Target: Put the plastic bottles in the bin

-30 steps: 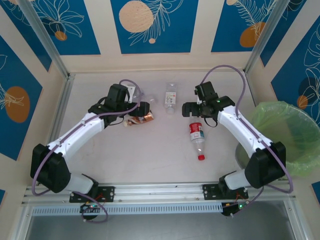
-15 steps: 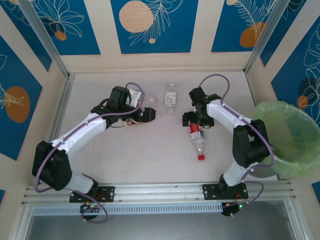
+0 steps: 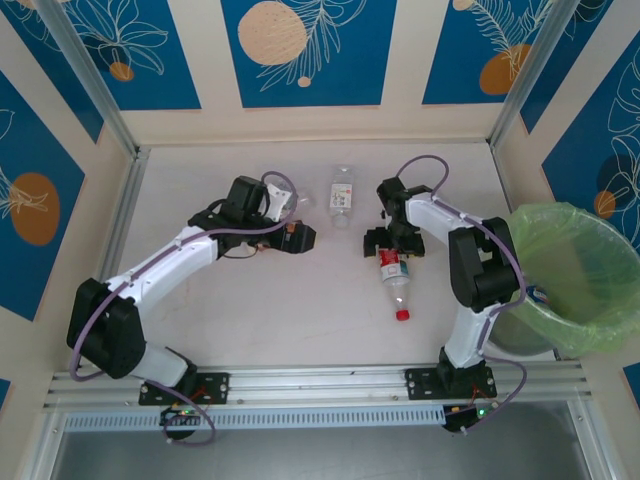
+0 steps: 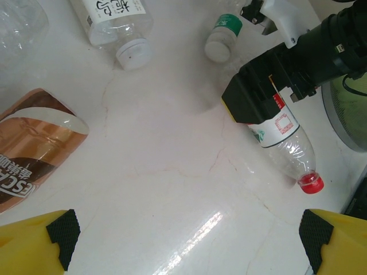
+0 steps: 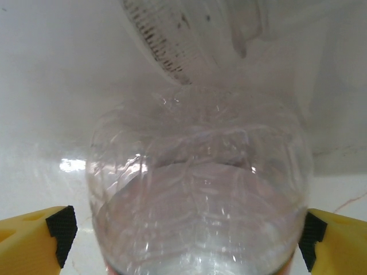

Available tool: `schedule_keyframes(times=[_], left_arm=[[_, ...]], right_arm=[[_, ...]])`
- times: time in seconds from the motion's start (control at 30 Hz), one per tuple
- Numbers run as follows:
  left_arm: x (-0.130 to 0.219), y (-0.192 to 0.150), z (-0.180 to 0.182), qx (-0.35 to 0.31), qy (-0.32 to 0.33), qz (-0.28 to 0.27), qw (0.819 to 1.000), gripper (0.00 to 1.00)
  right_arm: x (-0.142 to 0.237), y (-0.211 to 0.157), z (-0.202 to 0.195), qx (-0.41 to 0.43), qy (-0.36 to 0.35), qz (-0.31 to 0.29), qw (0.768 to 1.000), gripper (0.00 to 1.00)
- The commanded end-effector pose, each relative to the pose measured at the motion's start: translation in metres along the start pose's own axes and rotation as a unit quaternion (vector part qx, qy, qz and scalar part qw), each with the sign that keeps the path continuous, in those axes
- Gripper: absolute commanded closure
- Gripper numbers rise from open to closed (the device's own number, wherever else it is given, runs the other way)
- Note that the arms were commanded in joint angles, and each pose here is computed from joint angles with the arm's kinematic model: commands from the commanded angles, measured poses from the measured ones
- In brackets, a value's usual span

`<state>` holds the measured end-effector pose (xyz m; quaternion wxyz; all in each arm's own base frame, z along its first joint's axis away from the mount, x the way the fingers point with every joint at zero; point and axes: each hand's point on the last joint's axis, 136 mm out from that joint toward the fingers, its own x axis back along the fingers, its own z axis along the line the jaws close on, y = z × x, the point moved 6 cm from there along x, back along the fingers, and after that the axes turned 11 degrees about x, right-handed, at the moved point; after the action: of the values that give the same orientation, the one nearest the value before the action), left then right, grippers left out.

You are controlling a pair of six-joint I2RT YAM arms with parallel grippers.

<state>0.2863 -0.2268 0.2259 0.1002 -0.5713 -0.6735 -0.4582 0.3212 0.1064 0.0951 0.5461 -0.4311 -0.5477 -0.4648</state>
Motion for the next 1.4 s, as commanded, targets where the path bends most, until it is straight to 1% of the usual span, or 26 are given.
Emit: schedule_keyframes(times=[0.0,0.03,0.17,0.3,0.4,0.47,0.6,0.73,1.03,1.1,1.2,1.37], left_arm=[[0.008,0.006,-0.007,-0.017,0.005,-0.008,1.000,0.00],[0.008,0.007,-0.006,-0.018,0.007,-0.009,1.000,0.00],[0.007,0.005,-0.005,-0.021,0.020,-0.009,1.000,0.00],[0.005,0.003,-0.007,-0.027,0.022,-0.001,0.999,0.00],[0.004,0.001,-0.007,-0.029,0.023,0.001,0.999,0.00],[0.004,0.001,-0.007,-0.030,0.025,0.001,0.999,0.00],[0.004,0.001,-0.008,-0.032,0.027,0.002,0.999,0.00],[0.005,0.001,-0.008,-0.034,0.028,0.000,0.999,0.00],[0.007,0.002,-0.008,-0.037,0.031,-0.004,0.999,0.00],[0.007,0.001,-0.009,-0.036,0.026,-0.002,0.999,0.00],[0.006,0.001,-0.010,-0.035,0.021,-0.001,0.999,0.00],[0.005,0.001,-0.010,-0.034,0.022,0.000,0.999,0.00]], right_arm=[[-0.005,-0.002,0.002,0.001,0.011,0.024,1.000,0.00],[-0.007,-0.002,0.001,-0.002,0.010,0.025,1.000,0.01],[-0.013,-0.003,0.001,-0.005,0.010,0.030,0.999,0.10],[-0.016,-0.004,0.001,0.002,0.001,0.026,1.000,0.23],[-0.012,-0.004,0.003,0.009,0.010,0.018,1.000,0.32],[-0.009,-0.004,0.003,0.014,0.010,0.010,1.000,0.34],[0.000,-0.005,0.004,0.019,0.009,-0.001,1.000,0.43],[0.013,-0.006,0.004,0.020,0.012,-0.020,1.000,0.45],[0.043,-0.011,0.008,0.022,0.016,-0.057,0.998,0.46],[0.053,-0.012,0.008,0.015,0.017,-0.071,0.997,0.46],[0.068,-0.013,0.009,0.013,0.017,-0.093,0.995,0.50],[0.099,-0.015,0.012,0.009,0.029,-0.149,0.988,0.51]])
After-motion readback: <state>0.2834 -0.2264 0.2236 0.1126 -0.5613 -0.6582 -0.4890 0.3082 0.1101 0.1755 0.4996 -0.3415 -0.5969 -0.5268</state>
